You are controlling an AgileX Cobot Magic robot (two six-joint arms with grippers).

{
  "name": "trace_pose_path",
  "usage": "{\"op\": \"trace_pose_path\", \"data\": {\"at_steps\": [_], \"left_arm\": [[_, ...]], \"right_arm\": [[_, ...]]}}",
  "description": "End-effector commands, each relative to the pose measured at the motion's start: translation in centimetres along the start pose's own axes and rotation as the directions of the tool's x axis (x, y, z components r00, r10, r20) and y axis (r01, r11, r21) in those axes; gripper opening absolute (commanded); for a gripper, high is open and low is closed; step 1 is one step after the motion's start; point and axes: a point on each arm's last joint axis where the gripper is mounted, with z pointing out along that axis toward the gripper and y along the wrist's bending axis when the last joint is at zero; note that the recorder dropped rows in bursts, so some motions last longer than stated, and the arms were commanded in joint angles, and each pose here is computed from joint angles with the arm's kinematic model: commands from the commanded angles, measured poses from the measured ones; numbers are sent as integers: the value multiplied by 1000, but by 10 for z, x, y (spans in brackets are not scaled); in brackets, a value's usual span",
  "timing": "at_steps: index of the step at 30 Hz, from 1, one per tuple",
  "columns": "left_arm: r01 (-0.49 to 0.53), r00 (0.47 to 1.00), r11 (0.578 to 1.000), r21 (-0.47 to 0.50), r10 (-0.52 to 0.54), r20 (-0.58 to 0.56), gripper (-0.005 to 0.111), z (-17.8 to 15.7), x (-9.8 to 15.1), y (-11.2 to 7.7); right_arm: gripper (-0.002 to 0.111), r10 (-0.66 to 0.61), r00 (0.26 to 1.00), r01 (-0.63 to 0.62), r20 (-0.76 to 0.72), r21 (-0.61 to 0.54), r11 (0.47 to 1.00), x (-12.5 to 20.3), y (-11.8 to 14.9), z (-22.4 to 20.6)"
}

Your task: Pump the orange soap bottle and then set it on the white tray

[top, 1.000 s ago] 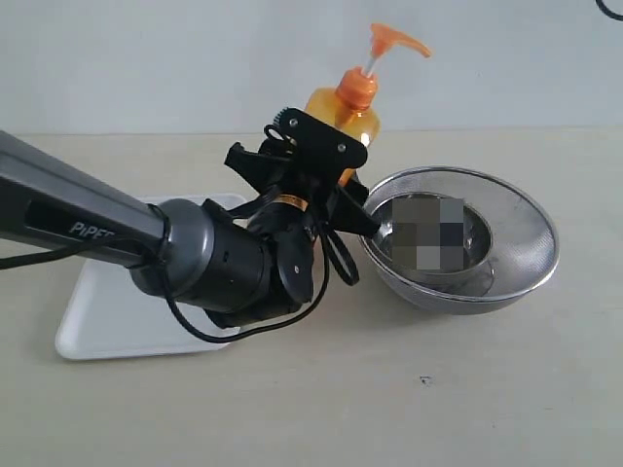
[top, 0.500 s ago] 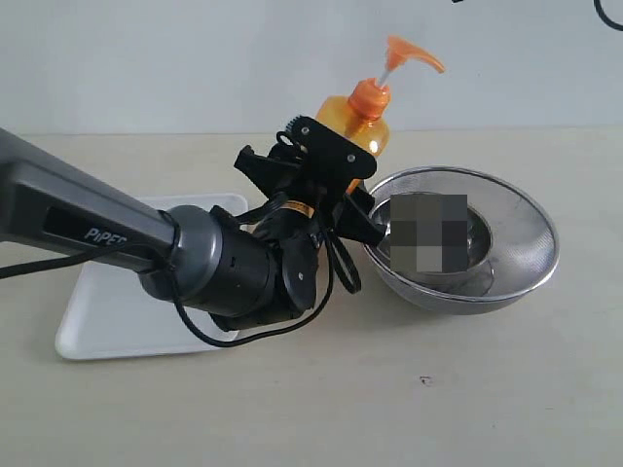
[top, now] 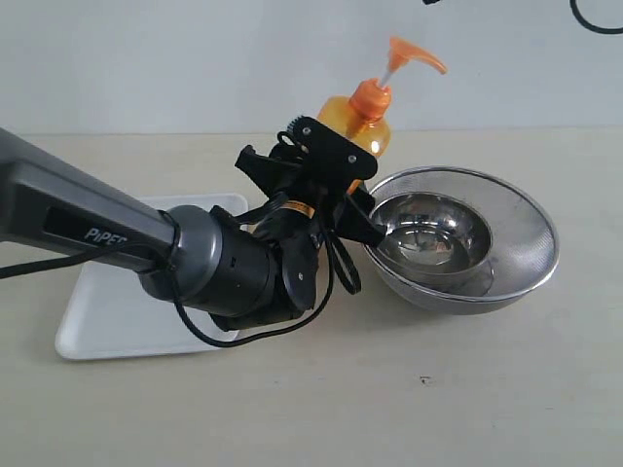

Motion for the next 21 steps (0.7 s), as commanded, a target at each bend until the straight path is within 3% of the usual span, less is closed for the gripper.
{"op": "trace_pose_path", "data": {"at_steps": [1,21], "left_arm": [[-20,996,999,-36,23,81,5,0,-15,5],[-20,996,999,-36,23,81,5,0,-15,5]], "right_arm": [[0,-45,999,45,-25,-19,999,-6,10,7],[0,-14,996,15,-84,7,1000,-1,8,10]]}}
